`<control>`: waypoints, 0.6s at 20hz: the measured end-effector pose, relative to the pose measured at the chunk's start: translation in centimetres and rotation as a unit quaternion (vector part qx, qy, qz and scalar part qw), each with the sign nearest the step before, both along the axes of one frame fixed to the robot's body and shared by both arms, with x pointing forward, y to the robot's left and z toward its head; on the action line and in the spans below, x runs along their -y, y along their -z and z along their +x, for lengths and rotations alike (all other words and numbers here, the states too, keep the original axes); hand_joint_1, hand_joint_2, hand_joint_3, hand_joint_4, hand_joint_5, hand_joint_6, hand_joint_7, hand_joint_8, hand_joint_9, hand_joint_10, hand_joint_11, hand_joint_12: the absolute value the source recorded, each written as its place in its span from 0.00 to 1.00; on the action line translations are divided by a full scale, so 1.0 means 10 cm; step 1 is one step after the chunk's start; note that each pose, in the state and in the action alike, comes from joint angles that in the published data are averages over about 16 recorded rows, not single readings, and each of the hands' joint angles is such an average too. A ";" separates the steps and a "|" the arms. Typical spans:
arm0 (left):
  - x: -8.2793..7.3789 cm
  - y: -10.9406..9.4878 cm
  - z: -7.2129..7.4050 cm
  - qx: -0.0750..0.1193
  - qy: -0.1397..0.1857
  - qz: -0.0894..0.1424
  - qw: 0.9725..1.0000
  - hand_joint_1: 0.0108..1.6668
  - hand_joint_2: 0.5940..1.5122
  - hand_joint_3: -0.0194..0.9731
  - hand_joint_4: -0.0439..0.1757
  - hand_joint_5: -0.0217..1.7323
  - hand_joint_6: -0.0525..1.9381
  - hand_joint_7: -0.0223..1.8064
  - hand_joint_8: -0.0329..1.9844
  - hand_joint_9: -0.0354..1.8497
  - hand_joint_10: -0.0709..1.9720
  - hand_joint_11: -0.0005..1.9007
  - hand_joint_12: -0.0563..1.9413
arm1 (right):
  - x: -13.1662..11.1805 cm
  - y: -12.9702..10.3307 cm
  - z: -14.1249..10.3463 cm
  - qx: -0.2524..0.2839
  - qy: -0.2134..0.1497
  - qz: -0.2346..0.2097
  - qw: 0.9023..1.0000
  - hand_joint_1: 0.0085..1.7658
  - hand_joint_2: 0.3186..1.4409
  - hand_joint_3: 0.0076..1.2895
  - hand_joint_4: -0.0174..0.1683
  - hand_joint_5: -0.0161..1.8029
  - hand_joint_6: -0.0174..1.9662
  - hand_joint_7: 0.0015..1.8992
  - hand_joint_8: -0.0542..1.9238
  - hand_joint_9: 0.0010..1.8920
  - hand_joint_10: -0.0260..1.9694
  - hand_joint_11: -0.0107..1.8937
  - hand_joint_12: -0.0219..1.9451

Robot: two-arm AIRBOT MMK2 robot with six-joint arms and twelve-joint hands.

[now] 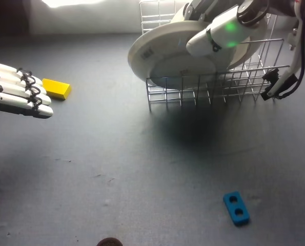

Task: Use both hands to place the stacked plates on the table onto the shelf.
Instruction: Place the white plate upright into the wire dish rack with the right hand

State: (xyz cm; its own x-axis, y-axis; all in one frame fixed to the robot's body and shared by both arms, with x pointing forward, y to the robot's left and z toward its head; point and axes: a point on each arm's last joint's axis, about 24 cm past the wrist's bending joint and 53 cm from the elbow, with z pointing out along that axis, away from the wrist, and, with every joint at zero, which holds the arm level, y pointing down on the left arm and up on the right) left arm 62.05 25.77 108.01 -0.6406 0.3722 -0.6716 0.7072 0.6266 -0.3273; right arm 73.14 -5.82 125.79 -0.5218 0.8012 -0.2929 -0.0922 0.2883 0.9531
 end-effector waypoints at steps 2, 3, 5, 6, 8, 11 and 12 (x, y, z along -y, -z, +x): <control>0.00 0.00 0.00 0.000 0.000 0.000 1.000 0.00 0.52 0.03 0.21 0.02 0.03 0.02 0.02 0.03 0.04 0.01 0.04 | 0.01 0.01 0.01 0.000 0.001 -0.001 1.000 0.70 0.61 0.01 0.24 0.60 0.38 0.61 0.38 0.69 0.02 0.42 0.65; 0.00 0.00 0.00 0.000 0.000 0.000 1.000 0.00 0.52 0.03 0.21 0.02 0.03 0.02 0.02 0.03 0.04 0.01 0.04 | 0.01 0.01 0.02 0.000 0.002 -0.001 1.000 0.70 0.61 0.01 0.23 0.60 0.38 0.60 0.38 0.69 0.02 0.42 0.65; 0.00 0.00 0.00 0.000 0.000 0.000 1.000 0.00 0.52 0.03 0.21 0.02 0.03 0.02 0.02 0.03 0.04 0.01 0.04 | 0.02 0.02 0.03 -0.001 0.003 -0.001 1.000 0.70 0.61 0.01 0.23 0.60 0.38 0.60 0.38 0.69 0.02 0.42 0.65; 0.00 0.00 0.00 0.000 0.001 0.000 1.000 0.00 0.52 0.03 0.21 0.02 0.03 0.02 0.02 0.03 0.04 0.01 0.04 | 0.02 0.02 0.03 -0.001 0.004 -0.001 1.000 0.70 0.61 0.01 0.22 0.59 0.39 0.60 0.38 0.69 0.02 0.42 0.64; 0.00 0.00 0.00 0.000 0.001 0.000 1.000 0.00 0.52 0.03 0.21 0.02 0.03 0.02 0.02 0.03 0.04 0.01 0.04 | 0.03 0.02 0.04 -0.001 0.005 -0.002 1.000 0.70 0.61 0.01 0.21 0.59 0.39 0.60 0.37 0.69 0.02 0.42 0.64; 0.01 0.00 -0.01 0.000 0.001 0.001 1.000 0.00 0.52 0.03 0.21 0.02 0.03 0.02 0.02 0.03 0.04 0.01 0.04 | 0.04 0.03 0.05 -0.001 0.006 -0.001 1.000 0.70 0.61 0.01 0.20 0.59 0.39 0.61 0.37 0.69 0.02 0.42 0.63; 0.01 0.01 -0.01 0.000 0.002 0.001 1.000 0.00 0.52 0.03 0.21 0.02 0.03 0.02 0.02 0.03 0.04 0.01 0.04 | 0.04 0.03 0.05 -0.002 0.007 -0.001 1.000 0.70 0.61 0.01 0.19 0.59 0.39 0.61 0.38 0.69 0.02 0.42 0.63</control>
State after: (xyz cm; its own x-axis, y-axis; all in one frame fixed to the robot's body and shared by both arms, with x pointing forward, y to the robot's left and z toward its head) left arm 61.98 25.71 107.96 -0.6400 0.3751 -0.6706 0.7089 0.6249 -0.3271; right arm 73.67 -6.21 125.51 -0.5116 0.8075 -0.2936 -0.0853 0.2923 0.9525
